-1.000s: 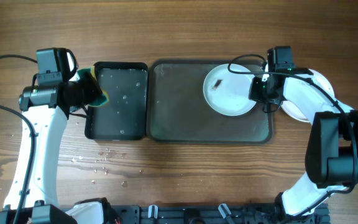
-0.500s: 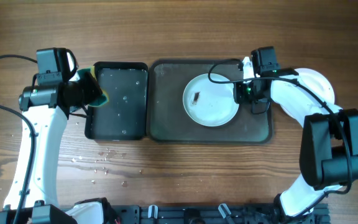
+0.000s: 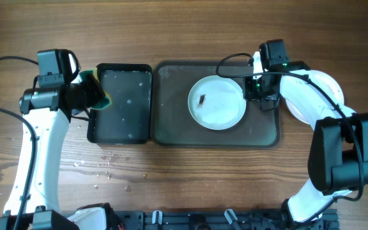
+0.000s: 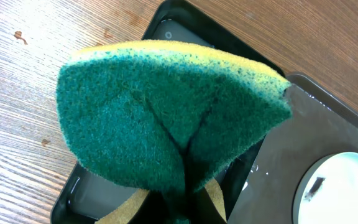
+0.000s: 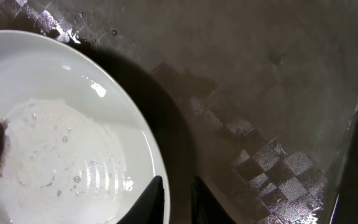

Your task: Clean dirty plates on tray and stack at the side

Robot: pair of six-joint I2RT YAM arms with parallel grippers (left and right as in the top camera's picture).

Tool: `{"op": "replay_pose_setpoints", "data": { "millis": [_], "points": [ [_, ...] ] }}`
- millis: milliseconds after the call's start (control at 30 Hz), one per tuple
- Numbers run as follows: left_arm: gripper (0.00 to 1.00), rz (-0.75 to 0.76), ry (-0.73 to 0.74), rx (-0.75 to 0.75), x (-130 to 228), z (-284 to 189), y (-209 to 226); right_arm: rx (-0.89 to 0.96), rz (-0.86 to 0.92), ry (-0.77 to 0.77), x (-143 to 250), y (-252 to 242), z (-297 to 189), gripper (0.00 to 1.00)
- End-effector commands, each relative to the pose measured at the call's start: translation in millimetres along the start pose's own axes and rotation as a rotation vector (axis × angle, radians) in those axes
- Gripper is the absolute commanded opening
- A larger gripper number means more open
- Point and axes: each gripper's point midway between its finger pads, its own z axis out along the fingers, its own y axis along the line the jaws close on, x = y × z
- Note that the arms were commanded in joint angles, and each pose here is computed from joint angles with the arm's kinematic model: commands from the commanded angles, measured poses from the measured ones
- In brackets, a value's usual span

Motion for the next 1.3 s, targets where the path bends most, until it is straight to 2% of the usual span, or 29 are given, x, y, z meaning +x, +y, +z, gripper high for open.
{"op": "replay_pose_setpoints", "data": {
  "millis": [0, 733, 1267],
  "points": [
    [0.04, -0.004, -0.004, 0.010, 0.6, -1.9, -0.7, 0.009, 0.018, 0.019, 5.6, -0.3, 6.8, 0.16],
    [0.05, -0.004, -0.003, 0.010, 0.9, -1.9, -0.6, 0.058, -0.007, 0.048, 17.9, 0.8, 16.8, 0.11],
    [0.05, -0.004, -0.003, 0.010, 0.9, -1.9, -0.6, 0.030, 0.018, 0.098, 30.6, 4.9, 18.6, 0.11]
  ]
}}
